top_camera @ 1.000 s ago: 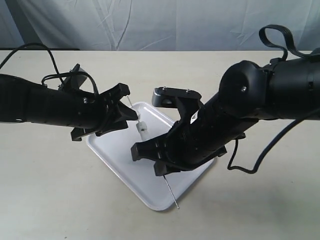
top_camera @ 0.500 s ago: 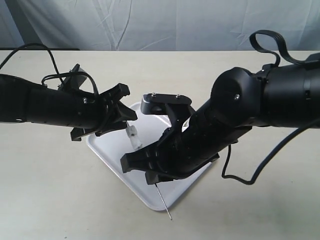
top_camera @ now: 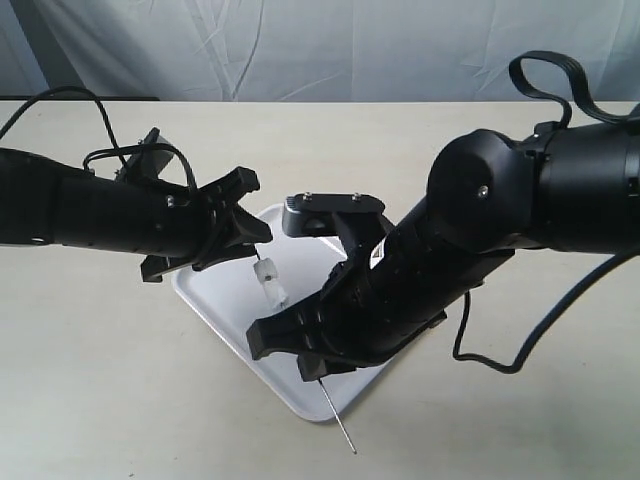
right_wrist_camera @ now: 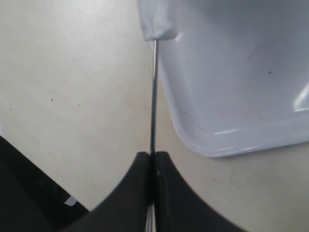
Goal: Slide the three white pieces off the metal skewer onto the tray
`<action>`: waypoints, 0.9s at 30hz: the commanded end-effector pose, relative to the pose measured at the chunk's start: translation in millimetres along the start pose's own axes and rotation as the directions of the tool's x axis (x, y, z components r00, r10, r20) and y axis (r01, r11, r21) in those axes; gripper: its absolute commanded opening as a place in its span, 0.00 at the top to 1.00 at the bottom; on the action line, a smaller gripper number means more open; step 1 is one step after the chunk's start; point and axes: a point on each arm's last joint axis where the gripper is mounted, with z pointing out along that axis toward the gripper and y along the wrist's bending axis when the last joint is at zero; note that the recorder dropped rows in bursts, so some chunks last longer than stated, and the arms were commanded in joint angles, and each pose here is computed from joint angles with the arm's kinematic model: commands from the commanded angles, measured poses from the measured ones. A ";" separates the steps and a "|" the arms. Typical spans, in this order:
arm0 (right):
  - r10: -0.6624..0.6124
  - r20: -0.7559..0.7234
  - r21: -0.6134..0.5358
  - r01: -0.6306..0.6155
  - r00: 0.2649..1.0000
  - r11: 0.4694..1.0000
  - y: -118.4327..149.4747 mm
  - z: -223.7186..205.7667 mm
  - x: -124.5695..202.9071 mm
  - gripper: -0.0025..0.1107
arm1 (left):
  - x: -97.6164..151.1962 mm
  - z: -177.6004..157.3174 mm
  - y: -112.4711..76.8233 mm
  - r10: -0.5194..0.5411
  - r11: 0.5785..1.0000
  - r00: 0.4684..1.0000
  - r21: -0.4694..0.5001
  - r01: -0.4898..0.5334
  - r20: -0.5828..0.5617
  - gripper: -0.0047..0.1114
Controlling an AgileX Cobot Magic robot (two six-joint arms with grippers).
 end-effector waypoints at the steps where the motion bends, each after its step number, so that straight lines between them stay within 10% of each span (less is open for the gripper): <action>1: -0.018 -0.009 0.004 0.018 1.000 1.000 0.6 -2.6 2.4 0.98 | -0.1 1.1 -2.5 -0.003 1.000 1.000 0.014 0.003 -0.004 0.82; 27: -0.042 -0.332 0.036 0.057 0.942 0.998 -1.8 -16.6 34.0 0.98 | -10.1 0.0 9.5 0.004 0.992 0.995 -0.122 0.008 0.102 0.85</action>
